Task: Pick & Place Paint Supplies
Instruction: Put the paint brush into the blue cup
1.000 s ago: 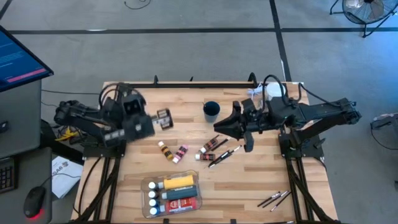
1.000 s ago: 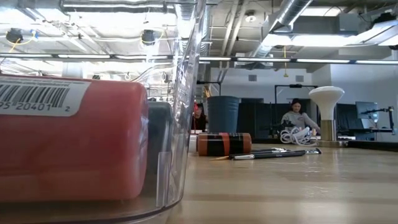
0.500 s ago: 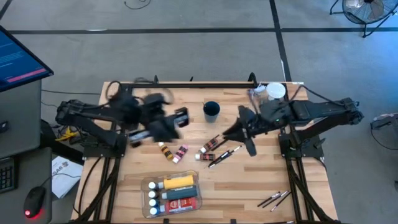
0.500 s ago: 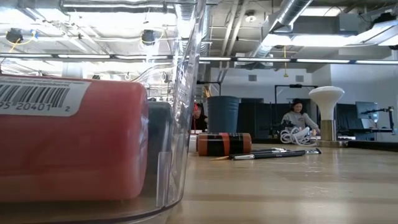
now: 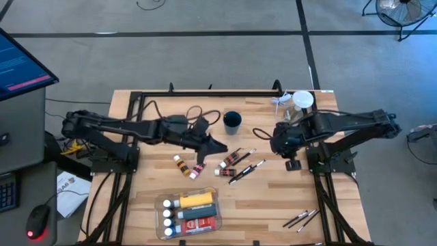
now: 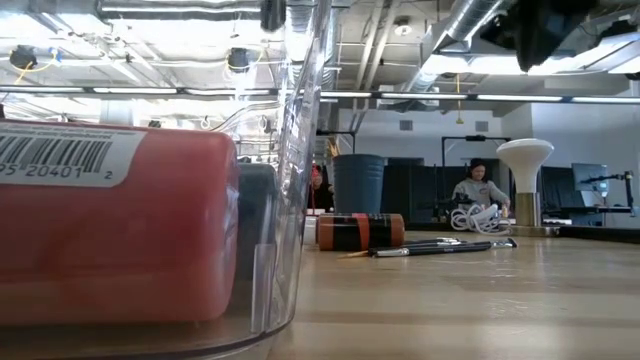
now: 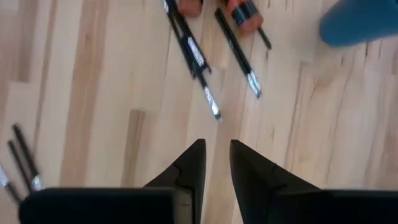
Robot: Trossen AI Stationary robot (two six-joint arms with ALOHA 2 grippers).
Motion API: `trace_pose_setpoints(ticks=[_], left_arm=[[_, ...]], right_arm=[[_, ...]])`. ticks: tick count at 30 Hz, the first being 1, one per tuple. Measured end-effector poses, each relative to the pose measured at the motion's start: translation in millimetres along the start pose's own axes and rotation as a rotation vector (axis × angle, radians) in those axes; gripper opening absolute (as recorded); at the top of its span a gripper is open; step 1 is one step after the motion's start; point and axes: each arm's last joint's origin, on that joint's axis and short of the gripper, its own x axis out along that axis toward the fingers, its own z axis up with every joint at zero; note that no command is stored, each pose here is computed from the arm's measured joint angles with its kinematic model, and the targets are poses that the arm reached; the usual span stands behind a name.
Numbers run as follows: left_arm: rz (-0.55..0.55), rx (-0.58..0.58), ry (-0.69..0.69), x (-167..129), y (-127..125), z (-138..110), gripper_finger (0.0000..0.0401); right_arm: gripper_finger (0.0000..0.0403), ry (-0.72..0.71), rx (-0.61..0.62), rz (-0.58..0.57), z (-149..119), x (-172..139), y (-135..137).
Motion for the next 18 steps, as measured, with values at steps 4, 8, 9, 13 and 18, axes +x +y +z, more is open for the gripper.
trace_pose_setpoints(ticks=[4, 8, 9, 13, 18], left_arm=[[0.060, -0.023, 0.025, 2, 13, -18, 0.0000], [0.089, -0.048, 0.030, 3, 20, -30, 0.0000], [0.093, -0.048, 0.027, 3, 20, -32, 0.0000], [0.102, -0.040, 0.010, 3, 18, -37, 0.0000], [0.117, -0.036, -0.005, 3, 18, -40, 0.0000]], right_arm=[[0.0068, -0.008, -0.030, 0.056, -5, 27, 1], [0.0084, 0.051, -0.092, 0.107, -13, 53, 1], [0.0090, 0.071, -0.095, 0.120, -13, 59, 0], [0.0124, 0.149, -0.011, 0.232, -16, 80, -15], [0.0181, 0.184, 0.046, 0.275, -14, 96, -22]])
